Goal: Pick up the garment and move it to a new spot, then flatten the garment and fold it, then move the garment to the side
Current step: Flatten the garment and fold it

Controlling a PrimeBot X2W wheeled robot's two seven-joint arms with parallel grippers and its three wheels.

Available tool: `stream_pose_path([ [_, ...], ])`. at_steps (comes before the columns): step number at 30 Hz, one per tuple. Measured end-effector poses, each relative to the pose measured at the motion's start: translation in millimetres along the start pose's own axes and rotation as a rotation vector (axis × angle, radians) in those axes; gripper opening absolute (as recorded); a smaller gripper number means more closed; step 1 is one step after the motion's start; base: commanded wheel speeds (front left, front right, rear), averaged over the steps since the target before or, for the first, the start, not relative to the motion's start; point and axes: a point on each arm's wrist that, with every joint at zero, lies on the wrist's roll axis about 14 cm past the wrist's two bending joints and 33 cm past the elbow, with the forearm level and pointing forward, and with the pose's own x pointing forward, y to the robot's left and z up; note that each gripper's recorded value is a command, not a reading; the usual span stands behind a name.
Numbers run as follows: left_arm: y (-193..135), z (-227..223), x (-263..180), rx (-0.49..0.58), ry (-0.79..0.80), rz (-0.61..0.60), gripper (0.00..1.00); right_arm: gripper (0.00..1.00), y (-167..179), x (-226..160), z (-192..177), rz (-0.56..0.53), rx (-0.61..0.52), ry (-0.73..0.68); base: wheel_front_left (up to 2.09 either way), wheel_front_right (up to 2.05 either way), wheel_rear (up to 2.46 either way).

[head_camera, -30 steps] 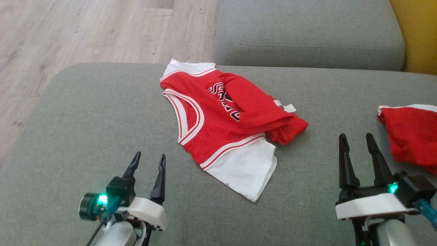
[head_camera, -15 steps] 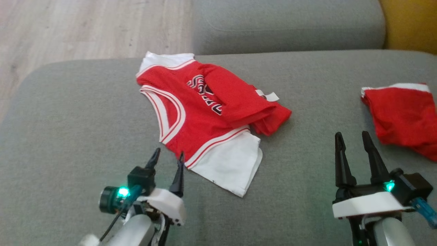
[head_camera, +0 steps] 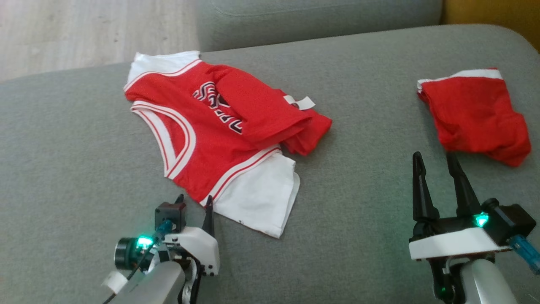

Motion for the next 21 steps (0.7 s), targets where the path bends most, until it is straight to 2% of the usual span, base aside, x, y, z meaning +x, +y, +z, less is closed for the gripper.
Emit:
stream_pose_path([
  [6, -4, -5, 13, 0.02, 0.036, -0.019, 1.0, 1.0, -11, -4, -4, -0.036, 0.004, 0.012, 0.0, 0.0, 0.0],
  [10, -15, -5, 22, 0.024, 0.074, -0.074, 1.0, 1.0, -16, -4, -4, -0.052, 0.006, 0.014, 0.0, 0.0, 0.0],
  [11, -18, -4, 24, 0.025, 0.08, -0.089, 0.04, 1.0, -17, -3, -4, -0.054, 0.008, 0.012, 0.0, 0.0, 0.0],
  [12, -24, -3, 25, 0.021, 0.084, -0.116, 0.0, 1.0, -18, -2, -1, -0.056, 0.007, 0.003, 0.0, 0.0, 0.0],
  [15, -29, 0, 24, 0.021, 0.071, -0.13, 0.0, 1.0, -18, -1, 2, -0.056, 0.006, -0.006, 0.0, 0.0, 0.0],
  [21, -9, 21, 18, 0.015, -0.044, -0.083, 0.0, 1.0, -12, 1, 8, -0.037, 0.008, -0.024, 0.0, 0.0, 0.0],
])
